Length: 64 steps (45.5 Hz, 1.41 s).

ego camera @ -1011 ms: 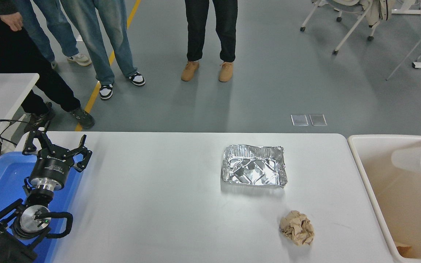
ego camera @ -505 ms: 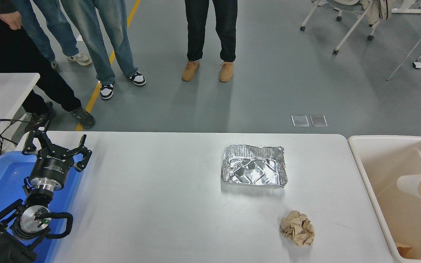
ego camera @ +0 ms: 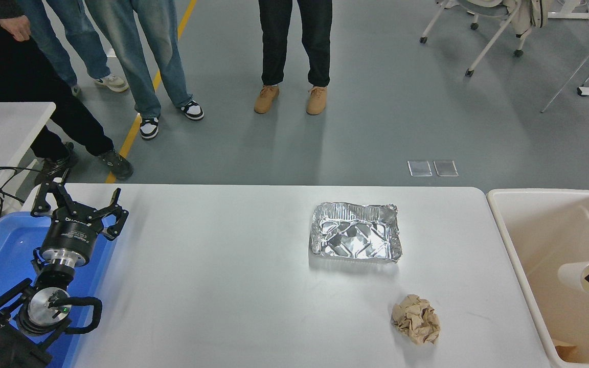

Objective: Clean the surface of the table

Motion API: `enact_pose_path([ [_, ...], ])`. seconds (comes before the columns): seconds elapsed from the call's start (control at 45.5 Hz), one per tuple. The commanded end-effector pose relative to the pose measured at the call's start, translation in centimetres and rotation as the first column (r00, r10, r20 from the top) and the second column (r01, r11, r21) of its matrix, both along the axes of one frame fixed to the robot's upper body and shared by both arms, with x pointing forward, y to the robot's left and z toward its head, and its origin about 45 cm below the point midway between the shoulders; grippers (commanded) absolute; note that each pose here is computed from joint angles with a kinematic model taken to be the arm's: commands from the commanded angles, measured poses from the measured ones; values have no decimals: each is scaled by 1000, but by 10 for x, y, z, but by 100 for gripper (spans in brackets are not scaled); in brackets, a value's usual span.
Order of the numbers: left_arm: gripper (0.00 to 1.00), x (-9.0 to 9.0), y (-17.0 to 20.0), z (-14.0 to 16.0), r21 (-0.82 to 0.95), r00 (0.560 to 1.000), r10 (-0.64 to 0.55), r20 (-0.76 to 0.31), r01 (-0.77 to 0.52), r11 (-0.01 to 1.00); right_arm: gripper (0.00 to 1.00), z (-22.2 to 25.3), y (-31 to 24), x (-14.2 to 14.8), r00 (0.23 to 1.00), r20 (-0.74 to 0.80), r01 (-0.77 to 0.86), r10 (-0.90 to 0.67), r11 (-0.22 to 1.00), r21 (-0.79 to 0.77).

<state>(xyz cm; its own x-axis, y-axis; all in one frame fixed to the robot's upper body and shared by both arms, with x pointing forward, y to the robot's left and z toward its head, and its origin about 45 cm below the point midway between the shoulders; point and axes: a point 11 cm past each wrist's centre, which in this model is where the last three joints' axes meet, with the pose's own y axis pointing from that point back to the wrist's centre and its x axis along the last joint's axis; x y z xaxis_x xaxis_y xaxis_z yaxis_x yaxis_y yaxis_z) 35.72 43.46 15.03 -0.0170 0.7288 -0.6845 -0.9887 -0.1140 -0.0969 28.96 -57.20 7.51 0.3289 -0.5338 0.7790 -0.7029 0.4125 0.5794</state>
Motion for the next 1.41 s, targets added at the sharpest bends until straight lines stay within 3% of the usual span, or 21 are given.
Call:
enact_pose_path([
  [0.0, 99, 0, 0, 0, 0, 1000, -1, -1, 1, 1000, 0, -4, 2, -1, 1000, -4, 25, -25, 1000, 5],
  [0.44, 99, 0, 1, 0, 1, 1000, 1, 1, -1, 1000, 0, 0, 3, 5, 996, 50, 68, -69, 997, 21],
  [0.462, 99, 0, 0, 0, 0, 1000, -1, -1, 1, 1000, 4, 0, 4, 5, 997, 49, 67, -68, 998, 21],
  [0.549, 99, 0, 0, 0, 0, 1000, -1, -1, 1, 1000, 34, 0, 3, 5, 998, 39, 57, -58, 998, 11],
  [0.681, 99, 0, 0, 0, 0, 1000, -1, -1, 1, 1000, 95, 0, 4, 6, 999, 25, 37, -37, 999, -6],
  [0.703, 99, 0, 0, 0, 0, 1000, -1, -1, 1, 1000, 100, 0, 4, 6, 999, 23, 37, -37, 999, -8],
  [1.209, 99, 0, 0, 0, 1, 1000, 0, 0, 0, 1000, 100, 9, -7, 4, 996, 54, 75, -73, 997, -23],
  [1.385, 99, 0, 0, 0, 0, 1000, 0, 1, 0, 1000, 100, 23, -7, 20, 989, 114, 96, -95, 995, 4],
])
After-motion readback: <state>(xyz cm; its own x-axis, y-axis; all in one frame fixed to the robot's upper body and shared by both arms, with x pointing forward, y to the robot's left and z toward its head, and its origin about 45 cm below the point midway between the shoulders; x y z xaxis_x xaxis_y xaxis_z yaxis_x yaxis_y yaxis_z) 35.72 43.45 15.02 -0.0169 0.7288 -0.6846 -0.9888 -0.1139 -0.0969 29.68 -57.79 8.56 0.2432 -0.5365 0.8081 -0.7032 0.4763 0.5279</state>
